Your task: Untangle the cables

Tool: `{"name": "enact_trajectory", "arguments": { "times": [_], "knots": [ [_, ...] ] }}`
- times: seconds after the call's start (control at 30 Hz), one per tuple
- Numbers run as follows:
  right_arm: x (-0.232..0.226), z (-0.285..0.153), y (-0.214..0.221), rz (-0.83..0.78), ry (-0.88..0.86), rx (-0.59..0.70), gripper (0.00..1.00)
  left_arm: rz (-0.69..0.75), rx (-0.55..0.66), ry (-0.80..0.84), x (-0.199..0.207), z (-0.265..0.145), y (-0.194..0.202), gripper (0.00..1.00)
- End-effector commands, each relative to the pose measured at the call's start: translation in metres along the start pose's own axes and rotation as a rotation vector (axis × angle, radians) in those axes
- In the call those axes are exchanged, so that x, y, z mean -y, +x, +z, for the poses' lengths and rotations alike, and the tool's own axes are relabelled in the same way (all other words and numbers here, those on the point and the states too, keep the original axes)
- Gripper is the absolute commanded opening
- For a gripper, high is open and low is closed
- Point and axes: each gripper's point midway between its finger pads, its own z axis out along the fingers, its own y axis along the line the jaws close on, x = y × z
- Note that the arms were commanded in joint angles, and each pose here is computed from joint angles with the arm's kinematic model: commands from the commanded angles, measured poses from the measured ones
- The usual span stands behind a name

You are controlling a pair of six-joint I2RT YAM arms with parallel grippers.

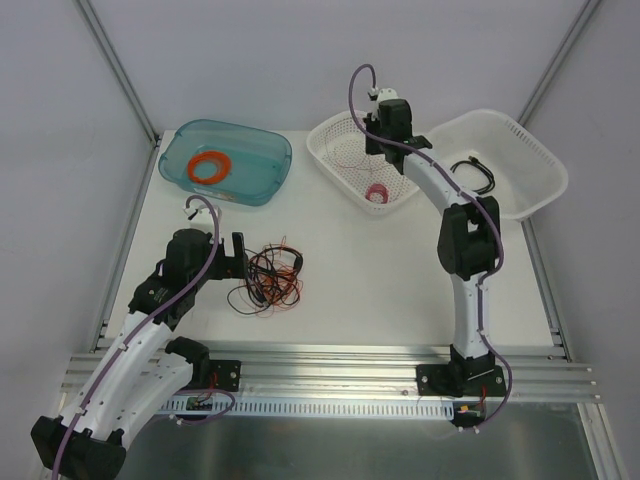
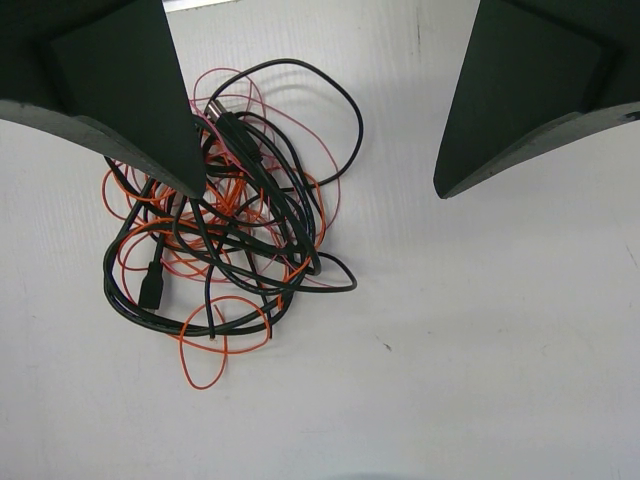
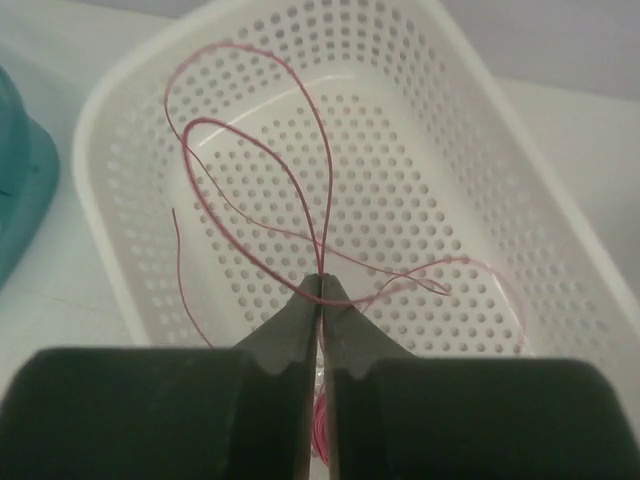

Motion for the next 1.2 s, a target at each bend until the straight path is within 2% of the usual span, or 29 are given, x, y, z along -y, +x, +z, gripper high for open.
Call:
{"name": "enact_trajectory", "arguments": {
  "times": [0.0, 0.07, 0.1, 0.2, 0.33, 0.4, 0.57, 0.63, 0.67, 0.8, 0.87, 0.9, 0.93, 1.17],
  "knots": [
    [0.005, 0.000, -0.005, 0.060, 0.019, -0.008, 0.13, 0.024, 0.020, 0.015, 0.003, 0.002, -0.003, 0.99],
    [0.007, 0.000, 0.001, 0.058, 0.032, -0.037, 0.28, 0.024, 0.015, 0.014, 0.003, 0.002, -0.002, 0.99],
    [0.006, -0.003, 0.000, 0.058, 0.028, -0.041, 0.45, 0.024, 0.015, 0.015, 0.003, 0.002, -0.002, 0.99],
    [0.004, -0.025, -0.013, 0.055, 0.015, -0.033, 0.64, 0.023, 0.010, 0.022, 0.004, 0.003, -0.001, 0.99],
    [-0.003, -0.068, -0.026, 0.054, -0.012, -0.032, 0.79, 0.019, 0.002, 0.045, 0.009, 0.003, 0.000, 0.99],
    [-0.011, -0.099, -0.040, 0.053, -0.032, -0.013, 0.83, 0.018, -0.003, 0.057, 0.011, 0.004, 0.000, 0.99],
    [-0.028, -0.158, -0.004, 0.081, -0.070, -0.106, 0.86, -0.024, -0.049, 0.093, 0.020, 0.008, 0.008, 0.99],
    [-0.041, -0.191, -0.006, 0.089, -0.099, -0.072, 0.86, -0.073, -0.071, 0.106, 0.025, 0.008, 0.011, 0.99],
    [-0.040, -0.196, 0.019, 0.087, -0.082, -0.117, 0.87, -0.097, -0.087, 0.104, 0.026, 0.010, 0.013, 0.99],
    [-0.063, -0.229, 0.068, 0.055, -0.106, -0.152, 0.86, -0.239, -0.140, 0.102, 0.035, 0.014, 0.022, 0.99],
    [-0.067, -0.246, 0.076, 0.089, -0.103, -0.131, 0.87, -0.314, -0.183, 0.081, 0.037, 0.019, 0.029, 0.99],
    [-0.072, -0.249, 0.105, 0.079, -0.110, -0.176, 0.87, -0.334, -0.197, 0.075, 0.037, 0.021, 0.031, 0.99],
    [-0.077, -0.253, 0.110, 0.103, -0.119, -0.170, 0.87, -0.367, -0.210, 0.067, 0.039, 0.023, 0.033, 0.99],
    [-0.105, -0.280, 0.176, 0.117, -0.190, -0.209, 0.91, -0.461, -0.279, -0.051, 0.035, 0.046, 0.036, 0.94]
  ]
}}
